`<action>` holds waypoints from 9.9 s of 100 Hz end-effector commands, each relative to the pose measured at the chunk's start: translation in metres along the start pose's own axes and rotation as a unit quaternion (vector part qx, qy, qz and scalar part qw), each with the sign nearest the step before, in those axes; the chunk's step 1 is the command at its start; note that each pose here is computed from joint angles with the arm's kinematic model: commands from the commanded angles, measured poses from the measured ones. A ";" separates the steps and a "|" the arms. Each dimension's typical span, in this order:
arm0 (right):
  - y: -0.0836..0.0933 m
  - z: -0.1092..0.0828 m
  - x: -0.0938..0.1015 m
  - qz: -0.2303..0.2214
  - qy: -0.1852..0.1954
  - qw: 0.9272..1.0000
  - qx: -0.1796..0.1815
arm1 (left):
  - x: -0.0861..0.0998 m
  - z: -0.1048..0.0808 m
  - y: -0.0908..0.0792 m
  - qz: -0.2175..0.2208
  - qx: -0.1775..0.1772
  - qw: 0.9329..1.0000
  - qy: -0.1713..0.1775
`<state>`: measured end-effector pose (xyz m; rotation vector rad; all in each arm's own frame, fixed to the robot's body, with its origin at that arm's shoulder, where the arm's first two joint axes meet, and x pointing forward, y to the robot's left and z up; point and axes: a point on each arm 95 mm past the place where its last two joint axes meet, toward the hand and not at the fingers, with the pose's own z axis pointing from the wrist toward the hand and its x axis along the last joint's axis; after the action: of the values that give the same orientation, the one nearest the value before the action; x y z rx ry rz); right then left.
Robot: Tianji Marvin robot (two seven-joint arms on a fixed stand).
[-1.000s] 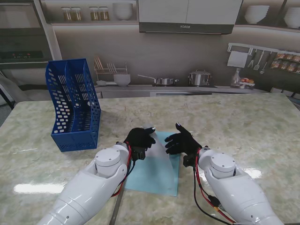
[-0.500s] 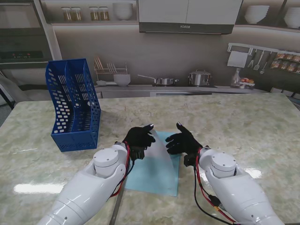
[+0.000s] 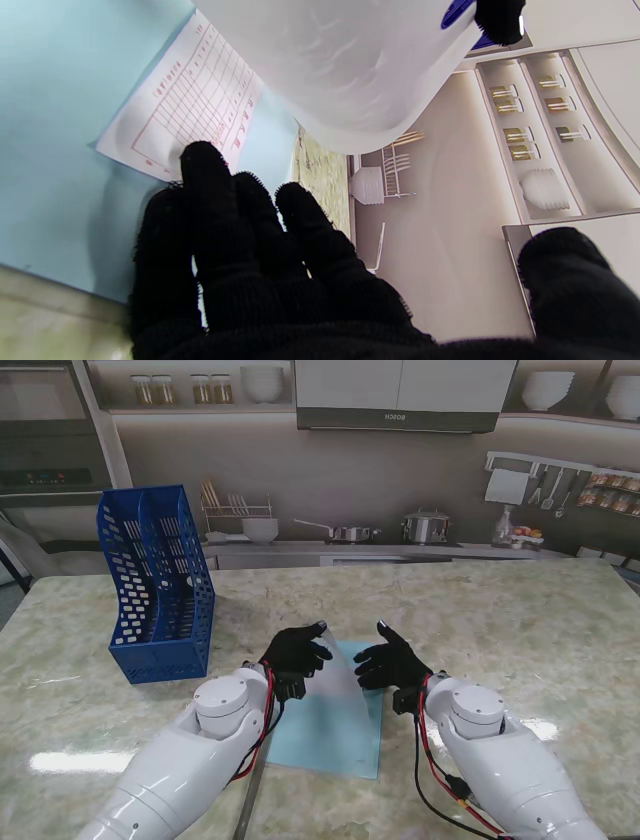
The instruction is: Open the sliding file folder, put the receipt in and insert it into the document holder
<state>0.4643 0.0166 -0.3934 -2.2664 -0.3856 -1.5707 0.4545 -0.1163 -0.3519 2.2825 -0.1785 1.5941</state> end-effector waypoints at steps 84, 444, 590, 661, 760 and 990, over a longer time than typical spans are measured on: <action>-0.001 -0.002 -0.012 -0.006 -0.044 0.999 0.002 | 0.000 -0.011 -0.023 0.026 0.024 0.999 0.007; -0.037 -0.005 0.028 -0.147 0.035 0.984 -0.092 | -0.028 -0.010 -0.068 0.030 0.123 0.991 -0.047; -0.044 -0.008 0.038 -0.148 0.068 0.982 -0.095 | -0.021 -0.018 -0.043 0.011 0.082 0.996 -0.045; -0.046 -0.009 0.038 -0.142 0.068 0.982 -0.100 | -0.019 -0.019 -0.036 -0.002 0.074 0.996 -0.044; -0.041 -0.020 0.040 -0.110 0.079 0.982 -0.132 | 0.003 -0.027 -0.046 -0.017 -0.002 1.000 0.013; -0.013 0.008 0.029 0.032 0.118 0.992 0.001 | -0.004 -0.023 -0.046 -0.028 -0.027 0.999 0.004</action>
<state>0.4806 0.0257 -0.3637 -2.0505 -0.2314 -1.7959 0.4464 -0.0632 -0.3611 2.2320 -0.1402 1.5546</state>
